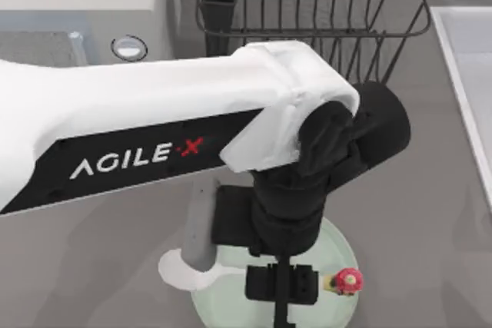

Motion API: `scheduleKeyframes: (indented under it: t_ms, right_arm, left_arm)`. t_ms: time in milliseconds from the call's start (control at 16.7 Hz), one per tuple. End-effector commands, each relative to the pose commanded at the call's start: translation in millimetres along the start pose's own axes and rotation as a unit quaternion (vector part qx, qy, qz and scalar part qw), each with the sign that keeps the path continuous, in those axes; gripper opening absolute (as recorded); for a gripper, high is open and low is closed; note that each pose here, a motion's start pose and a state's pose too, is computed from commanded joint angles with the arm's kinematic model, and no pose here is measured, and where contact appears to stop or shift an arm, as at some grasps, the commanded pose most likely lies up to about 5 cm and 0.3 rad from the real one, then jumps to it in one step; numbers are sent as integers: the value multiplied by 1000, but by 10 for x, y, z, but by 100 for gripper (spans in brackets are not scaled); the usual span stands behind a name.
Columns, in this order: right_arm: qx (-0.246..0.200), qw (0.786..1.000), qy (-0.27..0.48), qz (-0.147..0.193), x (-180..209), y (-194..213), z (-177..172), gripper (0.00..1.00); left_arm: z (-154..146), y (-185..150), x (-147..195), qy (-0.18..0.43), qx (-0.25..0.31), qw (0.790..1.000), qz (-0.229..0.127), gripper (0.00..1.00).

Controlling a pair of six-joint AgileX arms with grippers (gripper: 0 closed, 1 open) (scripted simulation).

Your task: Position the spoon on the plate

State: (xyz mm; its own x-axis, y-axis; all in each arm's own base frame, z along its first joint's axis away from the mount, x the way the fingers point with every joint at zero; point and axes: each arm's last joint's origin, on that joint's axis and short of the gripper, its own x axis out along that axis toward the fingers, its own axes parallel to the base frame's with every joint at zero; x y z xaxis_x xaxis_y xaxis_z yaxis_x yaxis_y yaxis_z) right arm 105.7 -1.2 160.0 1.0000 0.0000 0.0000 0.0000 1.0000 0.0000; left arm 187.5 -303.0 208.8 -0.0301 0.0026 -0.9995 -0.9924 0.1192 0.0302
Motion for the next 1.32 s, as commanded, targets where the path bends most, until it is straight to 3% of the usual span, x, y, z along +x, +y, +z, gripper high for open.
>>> scheduleKeyframes:
  t_ms: [480, 1080, 1320]
  right_arm:
    - [0, 1000, 0, 0, 0, 0, 0, 100]
    - [0, 1000, 0, 0, 0, 0, 0, 100]
    - [0, 1000, 0, 0, 0, 0, 0, 100]
  left_arm:
    - [16, 181, -82, 15, 37, 999, 12, 0]
    - [40, 174, 65, 24, 40, 999, 27, 0]
    - [32, 62, 183, 21, 21, 999, 16, 0]
